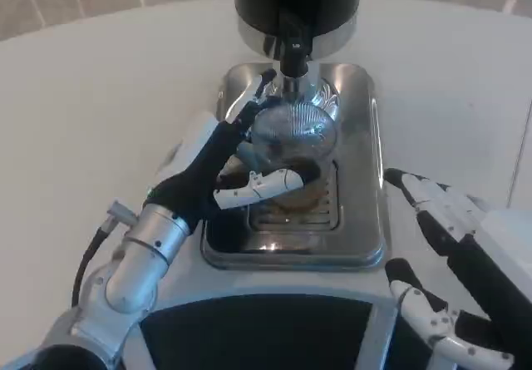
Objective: Grasp the cup under the faucet to collect the drink, then remove the cup.
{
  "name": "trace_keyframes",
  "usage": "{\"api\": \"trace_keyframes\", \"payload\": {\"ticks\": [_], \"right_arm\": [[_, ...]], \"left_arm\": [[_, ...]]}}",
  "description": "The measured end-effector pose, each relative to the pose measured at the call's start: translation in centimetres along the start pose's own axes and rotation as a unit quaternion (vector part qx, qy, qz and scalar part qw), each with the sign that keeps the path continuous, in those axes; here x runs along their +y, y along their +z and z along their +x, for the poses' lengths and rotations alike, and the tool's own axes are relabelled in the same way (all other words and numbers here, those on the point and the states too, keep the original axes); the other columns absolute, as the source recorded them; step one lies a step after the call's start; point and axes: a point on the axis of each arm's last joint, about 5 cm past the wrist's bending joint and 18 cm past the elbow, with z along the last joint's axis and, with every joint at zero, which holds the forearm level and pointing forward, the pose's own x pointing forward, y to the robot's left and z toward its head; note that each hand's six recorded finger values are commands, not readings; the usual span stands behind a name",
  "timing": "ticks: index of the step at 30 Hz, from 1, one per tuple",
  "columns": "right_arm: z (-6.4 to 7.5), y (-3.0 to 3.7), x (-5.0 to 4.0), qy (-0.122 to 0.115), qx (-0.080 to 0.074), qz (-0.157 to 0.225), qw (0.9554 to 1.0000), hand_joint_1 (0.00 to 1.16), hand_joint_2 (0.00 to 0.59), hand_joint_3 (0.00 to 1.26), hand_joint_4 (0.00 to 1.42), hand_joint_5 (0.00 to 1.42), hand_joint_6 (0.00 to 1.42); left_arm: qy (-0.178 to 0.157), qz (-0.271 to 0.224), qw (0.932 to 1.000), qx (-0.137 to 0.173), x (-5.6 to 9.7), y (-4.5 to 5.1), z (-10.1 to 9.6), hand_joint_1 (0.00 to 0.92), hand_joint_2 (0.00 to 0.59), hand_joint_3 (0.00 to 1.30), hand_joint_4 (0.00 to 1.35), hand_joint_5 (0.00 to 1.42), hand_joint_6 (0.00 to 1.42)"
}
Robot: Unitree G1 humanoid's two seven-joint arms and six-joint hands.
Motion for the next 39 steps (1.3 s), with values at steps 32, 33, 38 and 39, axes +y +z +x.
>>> {"api": "trace_keyframes", "payload": {"ticks": [32, 33, 38, 39], "right_arm": [[-2.1, -0.91, 0.71, 0.015, 0.060, -0.048, 0.9969, 0.24, 0.567, 0.00, 0.00, 0.00, 0.00], [-2.2, -0.93, 0.78, 0.018, 0.064, -0.046, 0.9967, 0.24, 0.567, 0.00, 0.00, 0.00, 0.00], [-2.4, -0.89, 1.06, 0.030, 0.080, -0.050, 0.9950, 0.24, 0.582, 0.00, 0.00, 0.00, 0.00], [-2.3, -0.88, 1.06, 0.031, 0.081, -0.050, 0.9950, 0.23, 0.583, 0.00, 0.00, 0.00, 0.00]], "left_arm": [[0.010, 0.030, 0.9995, 0.003, -0.8, 0.35, 0.3, 0.363, 0.073, 0.10, 0.26, 0.56, 0.82], [0.010, 0.028, 0.9995, 0.003, -0.8, 0.33, 0.3, 0.362, 0.073, 0.10, 0.26, 0.56, 0.82], [0.010, 0.021, 0.9997, 0.006, -0.8, 0.24, 0.2, 0.359, 0.071, 0.09, 0.26, 0.55, 0.81], [0.009, 0.020, 0.9997, 0.006, -0.8, 0.23, 0.2, 0.359, 0.071, 0.09, 0.26, 0.55, 0.81]]}}
